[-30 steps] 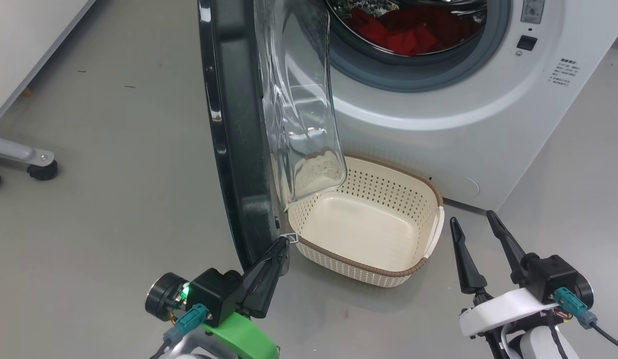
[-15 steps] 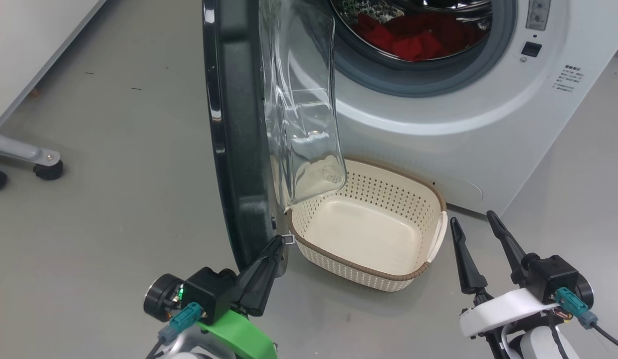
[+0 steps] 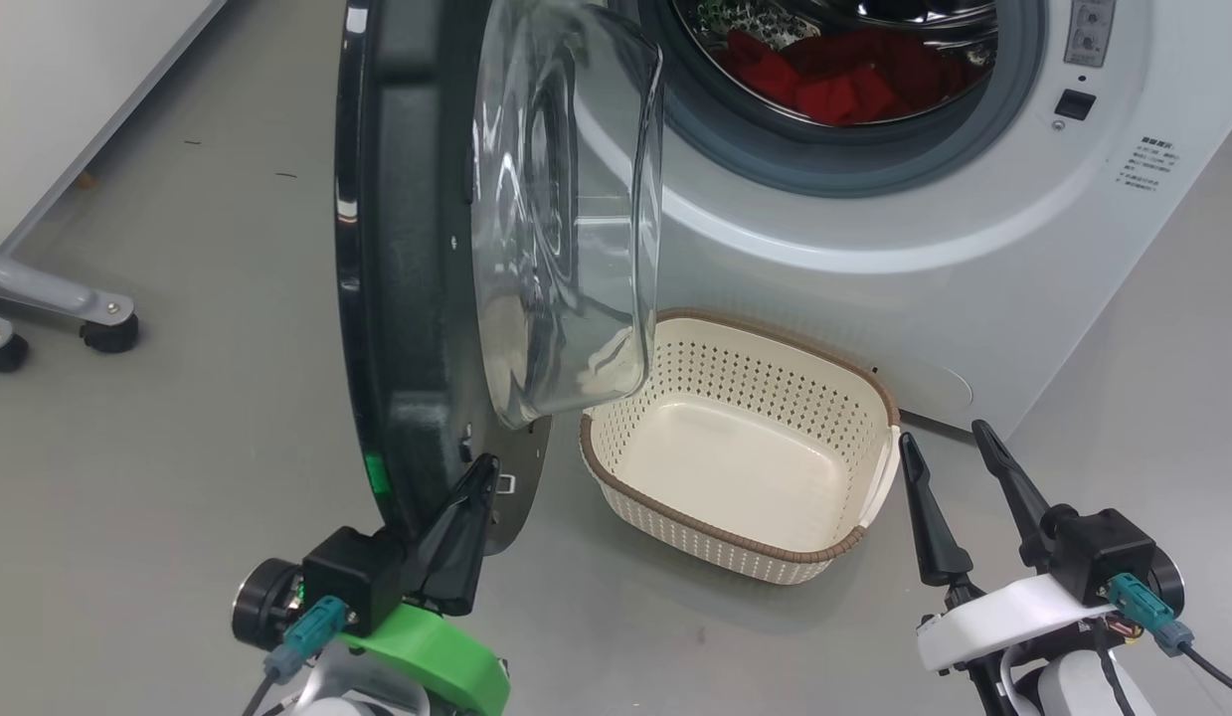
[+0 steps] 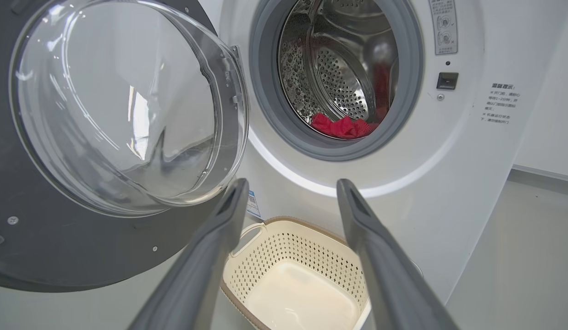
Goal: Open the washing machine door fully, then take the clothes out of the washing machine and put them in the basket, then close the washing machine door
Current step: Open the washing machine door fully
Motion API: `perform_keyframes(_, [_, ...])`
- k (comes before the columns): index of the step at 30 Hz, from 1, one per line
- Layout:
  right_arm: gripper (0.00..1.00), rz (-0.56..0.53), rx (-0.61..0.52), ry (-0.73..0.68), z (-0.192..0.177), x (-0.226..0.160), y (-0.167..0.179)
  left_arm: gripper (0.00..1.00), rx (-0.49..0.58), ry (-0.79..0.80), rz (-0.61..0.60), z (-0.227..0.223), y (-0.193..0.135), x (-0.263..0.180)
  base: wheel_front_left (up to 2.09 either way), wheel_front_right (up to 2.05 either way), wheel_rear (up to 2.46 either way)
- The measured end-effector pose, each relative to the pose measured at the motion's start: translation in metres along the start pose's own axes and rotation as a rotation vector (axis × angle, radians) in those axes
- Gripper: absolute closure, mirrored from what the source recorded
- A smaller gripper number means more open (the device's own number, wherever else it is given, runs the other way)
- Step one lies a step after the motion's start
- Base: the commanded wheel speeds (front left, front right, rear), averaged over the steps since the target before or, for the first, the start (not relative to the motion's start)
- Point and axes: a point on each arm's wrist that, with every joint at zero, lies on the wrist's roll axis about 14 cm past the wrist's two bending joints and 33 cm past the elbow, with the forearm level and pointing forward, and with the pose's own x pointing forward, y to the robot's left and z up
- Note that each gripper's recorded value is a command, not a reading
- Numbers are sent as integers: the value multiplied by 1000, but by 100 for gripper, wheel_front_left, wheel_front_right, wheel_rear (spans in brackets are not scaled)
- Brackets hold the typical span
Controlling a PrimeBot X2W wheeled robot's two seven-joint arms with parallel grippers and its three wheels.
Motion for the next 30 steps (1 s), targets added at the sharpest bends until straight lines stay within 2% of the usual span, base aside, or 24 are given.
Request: perform_keyframes(30, [0, -31, -1, 35, -16, 1, -16, 100, 20, -17, 350, -5, 114, -6, 0, 0, 0])
